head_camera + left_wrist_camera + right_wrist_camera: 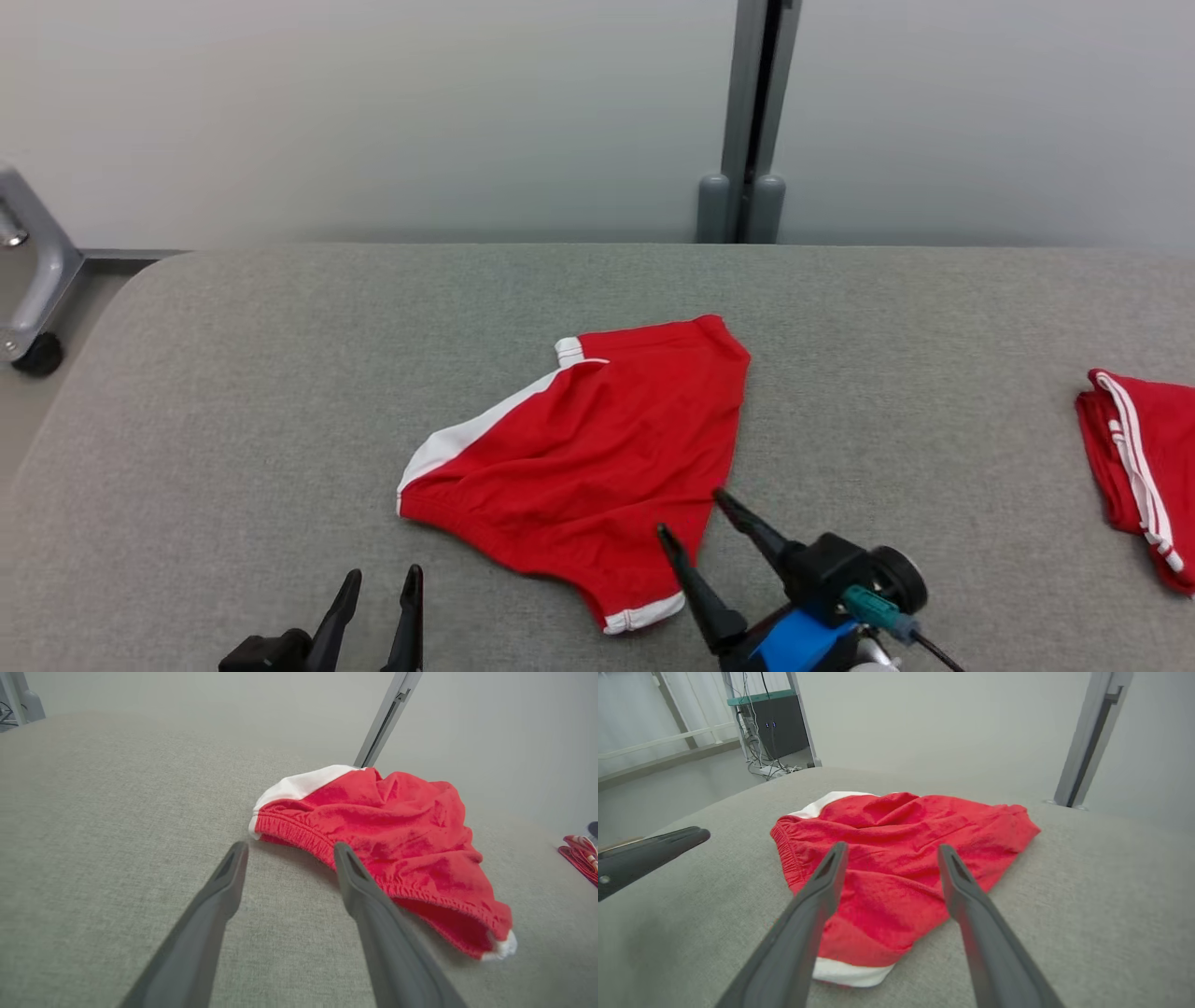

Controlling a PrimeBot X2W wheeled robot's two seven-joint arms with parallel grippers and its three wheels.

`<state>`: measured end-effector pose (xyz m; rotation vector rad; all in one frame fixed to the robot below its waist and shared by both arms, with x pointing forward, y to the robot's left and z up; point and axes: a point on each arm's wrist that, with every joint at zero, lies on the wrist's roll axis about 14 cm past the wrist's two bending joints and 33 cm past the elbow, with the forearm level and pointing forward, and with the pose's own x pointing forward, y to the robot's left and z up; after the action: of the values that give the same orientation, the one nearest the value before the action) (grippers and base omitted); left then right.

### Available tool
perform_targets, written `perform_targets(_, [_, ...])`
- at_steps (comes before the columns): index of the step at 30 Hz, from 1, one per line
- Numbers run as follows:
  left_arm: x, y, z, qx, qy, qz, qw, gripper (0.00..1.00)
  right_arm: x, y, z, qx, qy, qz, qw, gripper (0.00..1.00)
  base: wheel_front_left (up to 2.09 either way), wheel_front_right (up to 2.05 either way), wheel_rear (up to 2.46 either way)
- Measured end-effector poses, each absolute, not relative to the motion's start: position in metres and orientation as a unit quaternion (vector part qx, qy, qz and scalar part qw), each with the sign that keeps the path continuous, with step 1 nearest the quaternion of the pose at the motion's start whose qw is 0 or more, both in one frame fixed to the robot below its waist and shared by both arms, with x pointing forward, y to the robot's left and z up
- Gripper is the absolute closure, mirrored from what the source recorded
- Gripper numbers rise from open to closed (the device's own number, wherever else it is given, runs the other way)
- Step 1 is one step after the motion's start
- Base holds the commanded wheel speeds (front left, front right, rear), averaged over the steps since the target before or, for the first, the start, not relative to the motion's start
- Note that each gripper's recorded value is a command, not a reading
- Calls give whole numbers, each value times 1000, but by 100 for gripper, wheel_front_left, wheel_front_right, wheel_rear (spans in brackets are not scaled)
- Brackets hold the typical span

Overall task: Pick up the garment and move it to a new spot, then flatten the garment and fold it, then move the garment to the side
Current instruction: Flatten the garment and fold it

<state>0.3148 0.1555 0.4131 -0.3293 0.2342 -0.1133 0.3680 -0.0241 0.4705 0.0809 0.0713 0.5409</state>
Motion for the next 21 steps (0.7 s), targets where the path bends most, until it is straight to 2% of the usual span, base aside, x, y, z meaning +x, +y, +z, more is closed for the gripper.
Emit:
perform_targets(4, [308, 169, 408, -169, 124, -33, 977, 0, 361, 25, 465, 18, 46, 349, 936, 0, 0, 0, 0])
perform_targets(8, [301, 181, 400, -173, 136, -14, 975, 0, 351, 55, 449, 9, 72, 402, 913, 0, 0, 0, 0])
perform_targets(21, [302, 192, 401, -183, 136, 9, 974, 0, 367, 118, 441, -66, 98, 504, 855, 0, 0, 0, 0])
